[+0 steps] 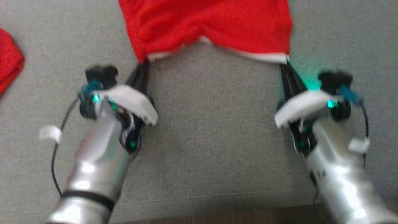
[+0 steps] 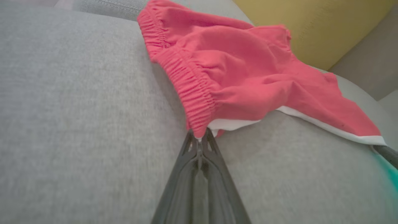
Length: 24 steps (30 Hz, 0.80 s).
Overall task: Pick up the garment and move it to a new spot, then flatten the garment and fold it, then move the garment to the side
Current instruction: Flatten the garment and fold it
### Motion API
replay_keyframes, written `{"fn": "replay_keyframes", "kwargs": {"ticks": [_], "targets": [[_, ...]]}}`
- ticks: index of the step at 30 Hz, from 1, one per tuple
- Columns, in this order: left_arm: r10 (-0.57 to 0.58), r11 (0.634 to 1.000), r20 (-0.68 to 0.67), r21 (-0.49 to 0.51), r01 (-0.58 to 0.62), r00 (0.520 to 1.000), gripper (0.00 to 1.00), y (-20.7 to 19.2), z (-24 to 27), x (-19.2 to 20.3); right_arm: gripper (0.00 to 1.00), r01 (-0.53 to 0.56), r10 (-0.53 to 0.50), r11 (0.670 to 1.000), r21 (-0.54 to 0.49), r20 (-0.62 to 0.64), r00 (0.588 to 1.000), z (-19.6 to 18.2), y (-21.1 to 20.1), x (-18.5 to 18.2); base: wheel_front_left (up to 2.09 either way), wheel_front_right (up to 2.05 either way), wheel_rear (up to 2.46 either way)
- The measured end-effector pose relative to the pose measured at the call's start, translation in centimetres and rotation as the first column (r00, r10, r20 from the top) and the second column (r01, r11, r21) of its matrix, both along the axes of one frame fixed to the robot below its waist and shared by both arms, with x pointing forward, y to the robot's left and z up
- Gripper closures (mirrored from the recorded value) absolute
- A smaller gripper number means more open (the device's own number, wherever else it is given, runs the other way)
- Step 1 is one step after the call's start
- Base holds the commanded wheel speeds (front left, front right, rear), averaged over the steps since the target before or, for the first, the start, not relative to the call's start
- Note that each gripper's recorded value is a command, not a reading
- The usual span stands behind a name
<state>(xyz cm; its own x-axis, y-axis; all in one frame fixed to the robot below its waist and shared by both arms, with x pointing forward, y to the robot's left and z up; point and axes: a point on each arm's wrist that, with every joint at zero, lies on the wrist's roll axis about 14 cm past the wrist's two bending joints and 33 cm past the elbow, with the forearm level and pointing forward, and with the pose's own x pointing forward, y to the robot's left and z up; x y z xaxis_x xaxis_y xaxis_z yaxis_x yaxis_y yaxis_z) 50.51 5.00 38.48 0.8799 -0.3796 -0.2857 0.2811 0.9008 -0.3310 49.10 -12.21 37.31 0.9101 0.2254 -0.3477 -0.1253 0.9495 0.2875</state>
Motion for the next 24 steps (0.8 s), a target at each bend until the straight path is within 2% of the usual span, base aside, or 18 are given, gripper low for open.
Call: {"fn": "replay_keyframes", "kwargs": {"ticks": [8, 17, 24], "targets": [[0.03, 0.999, 0.076, -0.033, -0.027, 0.997, 1.0, 0.8, 2.5, -5.4, 1.0, 0.135, -0.135, 0.988, 0.077, -0.01, 0.991, 1.0, -3.1, -7.9, 0.0, 0.0, 0.0], [0.041, 0.999, 0.103, -0.021, -0.039, 0.994, 1.0, 2.4, 5.0, -11.4, 1.0, 0.159, -0.156, 0.983, 0.09, -0.042, 0.987, 4.5, -4.4, -15.2, 0.0, 0.0, 0.0], [0.078, 0.997, 0.024, -0.027, -0.078, 0.997, 1.0, 3.4, 5.2, -16.8, 1.0, 0.193, -0.183, 0.975, 0.107, -0.098, 0.978, 4.9, -5.2, -20.0, 0.0, 0.0, 0.0]]}}
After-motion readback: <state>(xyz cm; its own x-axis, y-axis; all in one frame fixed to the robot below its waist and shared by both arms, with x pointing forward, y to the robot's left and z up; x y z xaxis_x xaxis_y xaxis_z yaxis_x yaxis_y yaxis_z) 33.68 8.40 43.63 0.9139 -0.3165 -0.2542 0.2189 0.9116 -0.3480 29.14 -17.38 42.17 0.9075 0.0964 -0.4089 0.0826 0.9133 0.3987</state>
